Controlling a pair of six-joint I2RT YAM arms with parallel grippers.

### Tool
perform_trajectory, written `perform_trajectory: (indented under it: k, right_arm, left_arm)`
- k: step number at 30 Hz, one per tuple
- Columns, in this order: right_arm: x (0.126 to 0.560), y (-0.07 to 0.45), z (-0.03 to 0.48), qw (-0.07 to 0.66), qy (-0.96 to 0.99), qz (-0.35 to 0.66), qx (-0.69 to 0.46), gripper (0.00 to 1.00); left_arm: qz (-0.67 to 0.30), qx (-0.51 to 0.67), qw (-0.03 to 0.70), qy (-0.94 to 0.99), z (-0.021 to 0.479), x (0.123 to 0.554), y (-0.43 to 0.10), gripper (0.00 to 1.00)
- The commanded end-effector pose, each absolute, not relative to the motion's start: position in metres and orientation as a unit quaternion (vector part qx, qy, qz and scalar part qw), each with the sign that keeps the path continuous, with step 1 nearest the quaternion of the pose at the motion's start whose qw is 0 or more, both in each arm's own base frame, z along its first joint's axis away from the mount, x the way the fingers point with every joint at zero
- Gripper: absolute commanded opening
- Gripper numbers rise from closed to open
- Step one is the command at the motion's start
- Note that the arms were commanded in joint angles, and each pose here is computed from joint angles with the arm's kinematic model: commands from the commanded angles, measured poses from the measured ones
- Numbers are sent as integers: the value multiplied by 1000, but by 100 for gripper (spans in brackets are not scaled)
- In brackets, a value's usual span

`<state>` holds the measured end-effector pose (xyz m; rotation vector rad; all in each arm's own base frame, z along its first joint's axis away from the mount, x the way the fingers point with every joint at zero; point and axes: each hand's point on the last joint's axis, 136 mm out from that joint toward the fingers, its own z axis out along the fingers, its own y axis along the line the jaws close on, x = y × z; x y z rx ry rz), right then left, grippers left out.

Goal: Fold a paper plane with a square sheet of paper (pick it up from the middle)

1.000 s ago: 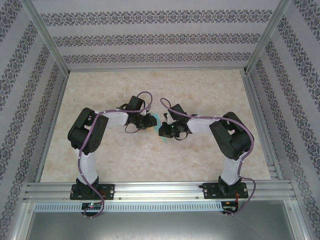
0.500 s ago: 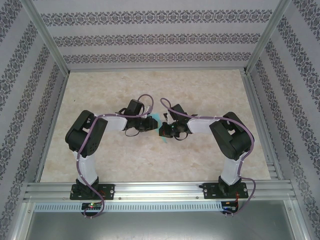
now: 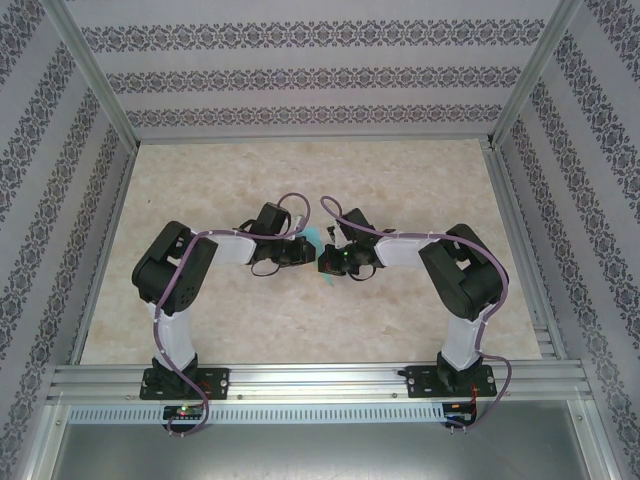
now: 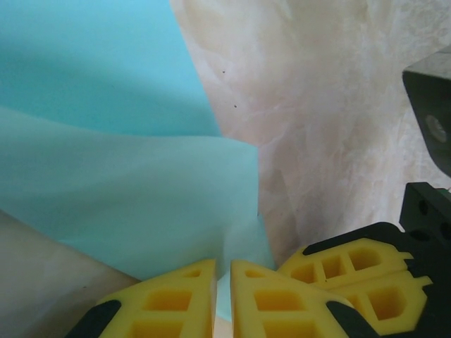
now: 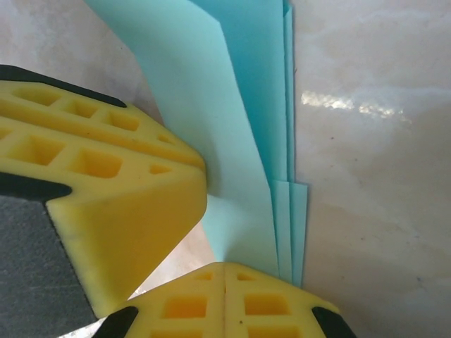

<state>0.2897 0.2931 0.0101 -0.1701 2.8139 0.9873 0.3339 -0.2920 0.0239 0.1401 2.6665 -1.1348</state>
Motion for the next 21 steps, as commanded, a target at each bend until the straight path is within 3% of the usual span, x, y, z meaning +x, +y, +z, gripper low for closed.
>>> perform_trajectory:
  k: [1,11,21]
  right_arm:
    - [242,239,-53,-14,976,217,-29,2]
    - [210,208,-69,-55,982,180,1,3]
    - [210,207,-73,-60,981,182,8,3]
  left_arm:
    - [-323,59,139,934,4,344,-278,15]
    - [-323,64,154,932,15,371,-272,15]
    - [-307,85,170,932,24,391,-269,15]
